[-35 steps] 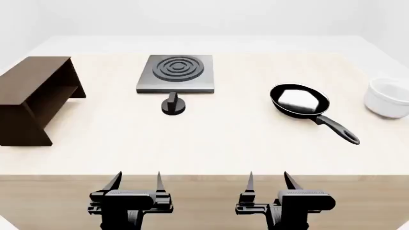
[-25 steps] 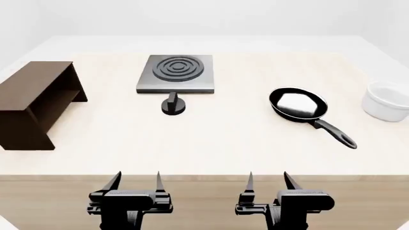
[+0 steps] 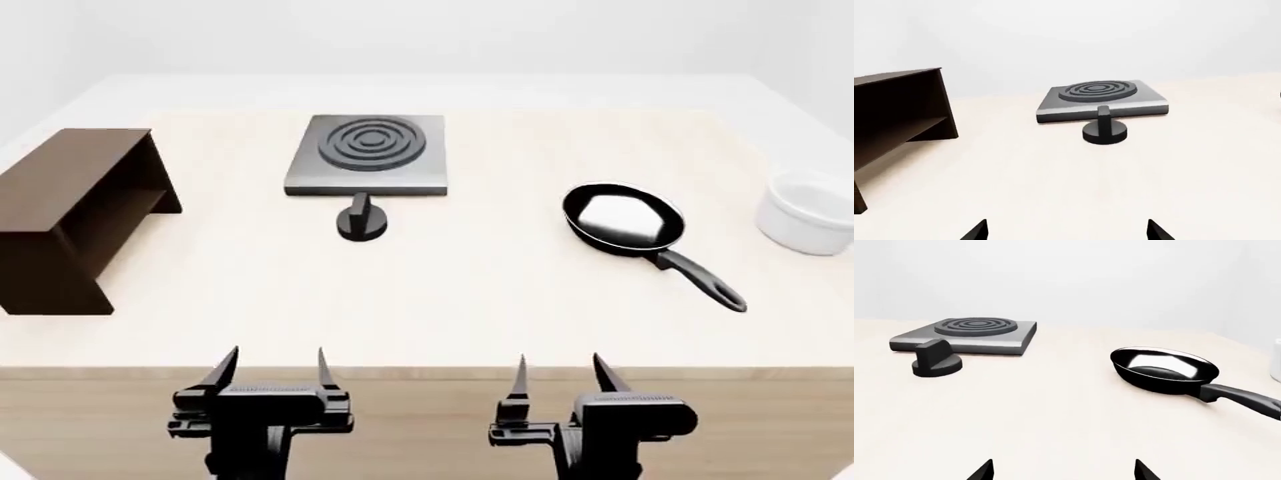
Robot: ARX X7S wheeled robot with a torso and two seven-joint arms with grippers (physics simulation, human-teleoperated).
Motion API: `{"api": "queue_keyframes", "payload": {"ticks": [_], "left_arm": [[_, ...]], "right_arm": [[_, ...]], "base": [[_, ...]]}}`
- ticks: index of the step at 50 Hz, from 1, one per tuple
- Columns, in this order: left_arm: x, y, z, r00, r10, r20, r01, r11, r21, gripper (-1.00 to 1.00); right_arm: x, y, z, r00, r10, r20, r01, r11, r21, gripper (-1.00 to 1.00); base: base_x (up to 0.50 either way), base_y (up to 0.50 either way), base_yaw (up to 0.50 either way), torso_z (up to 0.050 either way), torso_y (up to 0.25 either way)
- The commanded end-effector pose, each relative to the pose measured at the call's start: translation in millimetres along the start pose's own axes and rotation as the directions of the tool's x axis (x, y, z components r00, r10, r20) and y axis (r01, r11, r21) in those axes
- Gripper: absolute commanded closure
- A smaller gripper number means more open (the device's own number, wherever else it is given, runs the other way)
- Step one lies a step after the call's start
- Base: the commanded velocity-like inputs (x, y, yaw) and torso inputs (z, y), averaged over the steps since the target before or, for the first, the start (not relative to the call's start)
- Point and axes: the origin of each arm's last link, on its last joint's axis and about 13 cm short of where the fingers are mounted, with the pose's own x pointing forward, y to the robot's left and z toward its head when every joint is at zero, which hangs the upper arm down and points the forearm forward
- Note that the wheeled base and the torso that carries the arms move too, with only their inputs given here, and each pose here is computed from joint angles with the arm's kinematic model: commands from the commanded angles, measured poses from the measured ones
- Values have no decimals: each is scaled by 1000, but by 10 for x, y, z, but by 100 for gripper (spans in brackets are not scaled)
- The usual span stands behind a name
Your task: Turn on the stove and put the frying pan on it.
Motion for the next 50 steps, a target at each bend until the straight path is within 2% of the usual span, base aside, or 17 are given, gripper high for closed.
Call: {"api": "queue_keyframes", "payload": {"ticks": [1,5,8,14,23,41,50], "left_arm": [[-9,75,224,999,31,43,-33,999,25,-100],[2,79,276,997,71,43,-73,997,37,-100],[9,57,275,999,52,3,-52,997,53,-100],[-15,54,287,997,77,25,-79,994,74,-100],[-13,92,299,997,68,41,-69,997,29,-100],[35,107,260,995,93,35,-94,995,21,-100],[50,110,243,995,95,23,-96,995,21,-100]], "right_arm": [[-52,18,274,994,10,106,-9,1000,-16,-100],[-59,9,291,993,2,117,0,1000,-21,-100],[-44,-9,260,994,-8,108,10,1000,-20,-100],[-51,-21,256,994,-6,105,8,1000,-20,-100],[-53,-20,257,994,-6,108,9,1000,-27,-100],[-7,-1,229,995,-11,96,15,999,-34,-100],[11,5,197,997,-14,74,18,998,-54,-100]], "base": [[477,0,0,0,0],[500,0,0,0,0],[500,0,0,0,0],[500,0,0,0,0],[500,0,0,0,0],[500,0,0,0,0],[79,0,0,0,0]]}}
